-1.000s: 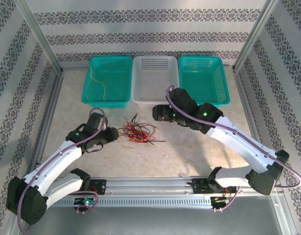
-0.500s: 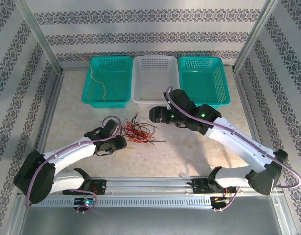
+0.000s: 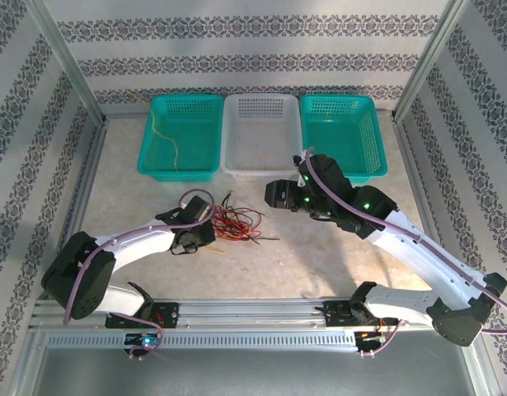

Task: Untangle the cables
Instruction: Untie the cable from multiple cables.

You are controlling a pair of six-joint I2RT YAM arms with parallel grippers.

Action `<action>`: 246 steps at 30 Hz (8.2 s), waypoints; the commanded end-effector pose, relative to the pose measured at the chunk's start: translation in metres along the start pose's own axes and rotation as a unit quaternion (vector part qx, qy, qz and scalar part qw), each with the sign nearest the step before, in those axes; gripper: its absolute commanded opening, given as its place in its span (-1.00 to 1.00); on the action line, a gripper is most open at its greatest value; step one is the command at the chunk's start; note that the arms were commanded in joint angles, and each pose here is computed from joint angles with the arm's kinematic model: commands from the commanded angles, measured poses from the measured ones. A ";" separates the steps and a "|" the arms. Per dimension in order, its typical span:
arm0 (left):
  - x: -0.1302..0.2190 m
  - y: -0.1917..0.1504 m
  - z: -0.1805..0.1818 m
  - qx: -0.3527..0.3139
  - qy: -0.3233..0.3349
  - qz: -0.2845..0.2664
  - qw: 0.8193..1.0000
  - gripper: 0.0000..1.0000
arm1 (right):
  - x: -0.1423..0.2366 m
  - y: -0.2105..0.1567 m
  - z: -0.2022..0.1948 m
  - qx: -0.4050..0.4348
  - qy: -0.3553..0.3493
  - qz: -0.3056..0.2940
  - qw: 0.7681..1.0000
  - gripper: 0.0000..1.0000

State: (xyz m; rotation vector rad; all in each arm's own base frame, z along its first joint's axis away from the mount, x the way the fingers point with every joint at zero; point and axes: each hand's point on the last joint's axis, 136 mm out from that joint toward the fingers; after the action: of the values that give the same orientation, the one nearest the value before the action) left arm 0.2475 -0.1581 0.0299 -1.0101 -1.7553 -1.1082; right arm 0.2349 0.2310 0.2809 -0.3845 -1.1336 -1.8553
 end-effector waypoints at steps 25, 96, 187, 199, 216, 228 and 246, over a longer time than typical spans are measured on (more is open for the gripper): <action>0.244 0.036 -0.111 -0.245 -0.202 -0.085 0.944 -1.00 | -0.027 0.021 0.034 0.042 0.057 0.029 0.997 0.52; 0.024 0.060 -0.015 -0.086 -0.082 0.042 0.992 -0.16 | -0.051 -0.020 -0.033 -0.072 0.036 0.062 0.995 0.41; 0.483 0.131 -0.199 -0.166 -0.612 -0.215 0.743 -1.00 | -0.115 -0.009 0.056 -0.043 0.173 0.067 0.982 0.11; 0.497 0.128 -0.190 -0.177 -0.605 -0.222 0.744 -1.00 | -0.115 -0.037 -0.024 -0.108 0.116 0.078 0.984 0.01; 0.504 0.132 -0.188 -0.169 -0.622 -0.224 0.731 -1.00 | -0.045 0.027 0.027 -0.089 0.168 0.009 0.982 0.65; 0.520 0.139 -0.191 -0.170 -0.634 -0.240 0.715 -1.00 | -0.127 -0.054 0.038 -0.053 0.130 0.120 0.983 0.28; 0.537 0.146 -0.190 -0.175 -0.639 -0.262 0.702 -1.00 | -0.111 -0.043 -0.028 -0.084 0.057 0.140 0.985 -0.07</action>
State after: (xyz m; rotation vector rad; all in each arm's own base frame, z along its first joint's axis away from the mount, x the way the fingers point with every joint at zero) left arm 0.2394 -0.1889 0.6120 -1.8422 -3.1591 -1.0823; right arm 0.2706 0.2811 0.1461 -0.5518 -0.7820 -1.7228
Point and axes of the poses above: each hand's point on the last joint's axis, 136 mm out from that joint toward the fingers, its own x axis back along the fingers, its own z axis along the line the jaws close on, y = z × x, and after that the axes turned 1 degree about -x, right-handed
